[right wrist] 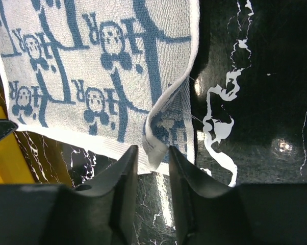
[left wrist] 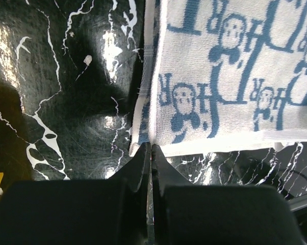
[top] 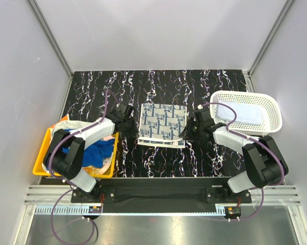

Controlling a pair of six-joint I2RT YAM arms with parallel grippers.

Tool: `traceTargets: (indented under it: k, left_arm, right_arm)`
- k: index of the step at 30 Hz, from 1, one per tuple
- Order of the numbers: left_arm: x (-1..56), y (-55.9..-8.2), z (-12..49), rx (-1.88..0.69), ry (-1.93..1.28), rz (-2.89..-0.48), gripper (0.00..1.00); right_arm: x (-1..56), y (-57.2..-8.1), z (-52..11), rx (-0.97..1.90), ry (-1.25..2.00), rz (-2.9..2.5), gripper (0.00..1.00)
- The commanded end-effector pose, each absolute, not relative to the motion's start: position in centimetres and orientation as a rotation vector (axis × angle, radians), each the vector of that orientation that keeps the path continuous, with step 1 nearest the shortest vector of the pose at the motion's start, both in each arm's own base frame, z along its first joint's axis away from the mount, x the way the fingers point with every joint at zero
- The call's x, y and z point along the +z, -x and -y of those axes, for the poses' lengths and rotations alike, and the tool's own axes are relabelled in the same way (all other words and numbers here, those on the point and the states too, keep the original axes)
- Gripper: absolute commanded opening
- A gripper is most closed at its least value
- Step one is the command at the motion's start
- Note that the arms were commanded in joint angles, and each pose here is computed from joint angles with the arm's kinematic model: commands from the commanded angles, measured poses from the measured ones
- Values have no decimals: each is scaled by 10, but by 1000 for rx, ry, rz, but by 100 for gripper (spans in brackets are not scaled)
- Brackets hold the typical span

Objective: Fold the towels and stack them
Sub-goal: Fold the towel

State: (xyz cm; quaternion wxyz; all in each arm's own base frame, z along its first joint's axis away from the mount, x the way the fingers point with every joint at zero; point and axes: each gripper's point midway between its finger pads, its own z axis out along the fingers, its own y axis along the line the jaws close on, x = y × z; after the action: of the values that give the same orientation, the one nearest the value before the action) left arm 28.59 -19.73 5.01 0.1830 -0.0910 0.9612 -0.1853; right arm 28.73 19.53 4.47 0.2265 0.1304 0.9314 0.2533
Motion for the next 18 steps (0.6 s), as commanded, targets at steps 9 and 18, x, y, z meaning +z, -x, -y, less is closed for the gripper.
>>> traceTargets:
  k: [9,18]
  left_arm:
    - [45,-286,204,-561,242,-2698,0]
    - [44,-286,204,-562,242,-2700,0]
  right_arm:
    - [43,-293,-189,637,-343,-2530,43]
    - [38,-291,-184,602,-336,-2539,42]
